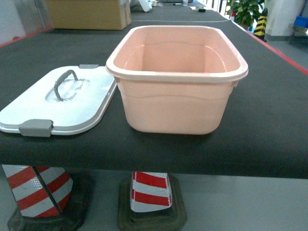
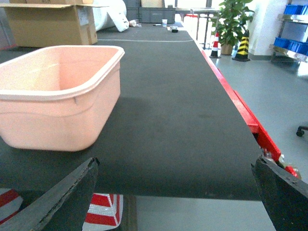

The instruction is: Pick capacitor and pack into box

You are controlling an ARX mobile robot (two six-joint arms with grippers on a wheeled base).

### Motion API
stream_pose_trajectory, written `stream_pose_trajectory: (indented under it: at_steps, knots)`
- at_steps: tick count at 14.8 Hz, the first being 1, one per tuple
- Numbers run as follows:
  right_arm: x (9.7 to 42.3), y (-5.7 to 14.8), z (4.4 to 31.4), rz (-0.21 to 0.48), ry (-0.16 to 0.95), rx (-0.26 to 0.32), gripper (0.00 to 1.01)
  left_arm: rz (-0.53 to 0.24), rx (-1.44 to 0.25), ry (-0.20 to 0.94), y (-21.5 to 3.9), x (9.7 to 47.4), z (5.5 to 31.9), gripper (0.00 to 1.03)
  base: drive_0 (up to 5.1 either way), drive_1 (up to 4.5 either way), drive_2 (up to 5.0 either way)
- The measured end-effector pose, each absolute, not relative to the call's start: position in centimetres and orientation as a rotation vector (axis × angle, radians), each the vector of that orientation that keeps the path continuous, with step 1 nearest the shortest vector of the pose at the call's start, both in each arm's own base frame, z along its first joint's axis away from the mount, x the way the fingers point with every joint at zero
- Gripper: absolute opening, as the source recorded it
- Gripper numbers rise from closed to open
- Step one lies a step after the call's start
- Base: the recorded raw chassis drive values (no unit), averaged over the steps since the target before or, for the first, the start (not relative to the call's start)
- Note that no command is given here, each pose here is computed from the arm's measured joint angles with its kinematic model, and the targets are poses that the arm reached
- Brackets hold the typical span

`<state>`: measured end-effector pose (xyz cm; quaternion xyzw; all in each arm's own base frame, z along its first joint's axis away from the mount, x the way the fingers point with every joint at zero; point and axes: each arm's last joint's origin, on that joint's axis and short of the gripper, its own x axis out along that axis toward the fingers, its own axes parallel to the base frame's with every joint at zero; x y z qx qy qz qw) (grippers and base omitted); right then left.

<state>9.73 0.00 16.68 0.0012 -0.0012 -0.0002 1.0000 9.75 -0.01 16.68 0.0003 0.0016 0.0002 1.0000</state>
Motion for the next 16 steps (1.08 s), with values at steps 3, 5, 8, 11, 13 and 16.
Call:
stream_pose_trajectory:
  at_steps: [3,5,8,11,13,16]
  knots:
    - [9.7,0.0,16.7,-0.001,-0.006,0.002,0.98,-0.001,0.001,-0.001,0.0,9.7,16.7,0.44,0.0,0.00,0.0]
    - [9.7,0.0,16.7,0.000,-0.001,0.002,0.98,-0.001,0.001,0.006,0.0,9.7,16.6,0.44,0.0,0.00,0.0]
    - [9.7,0.0,16.7,0.000,-0.002,0.002,0.98,-0.001,0.001,0.003,0.0,9.7,16.7,0.44,0.0,0.00,0.0]
    - [9.7,0.0,16.7,0.000,-0.002,0.002,0.98,-0.001,0.001,0.003,0.0,9.7,16.7,0.44,0.0,0.00,0.0]
    - [9.7,0.0,16.7,-0.001,-0.002,0.002,0.98,0.006,0.002,0.001,0.0,9.8,16.7,0.44,0.0,0.00,0.0]
    - [9.7,0.0,16.7,0.000,-0.002,0.002,0.98,0.094,-0.007,-0.054,-1.7,12.2,17.5,0.44,0.0,0.00,0.0]
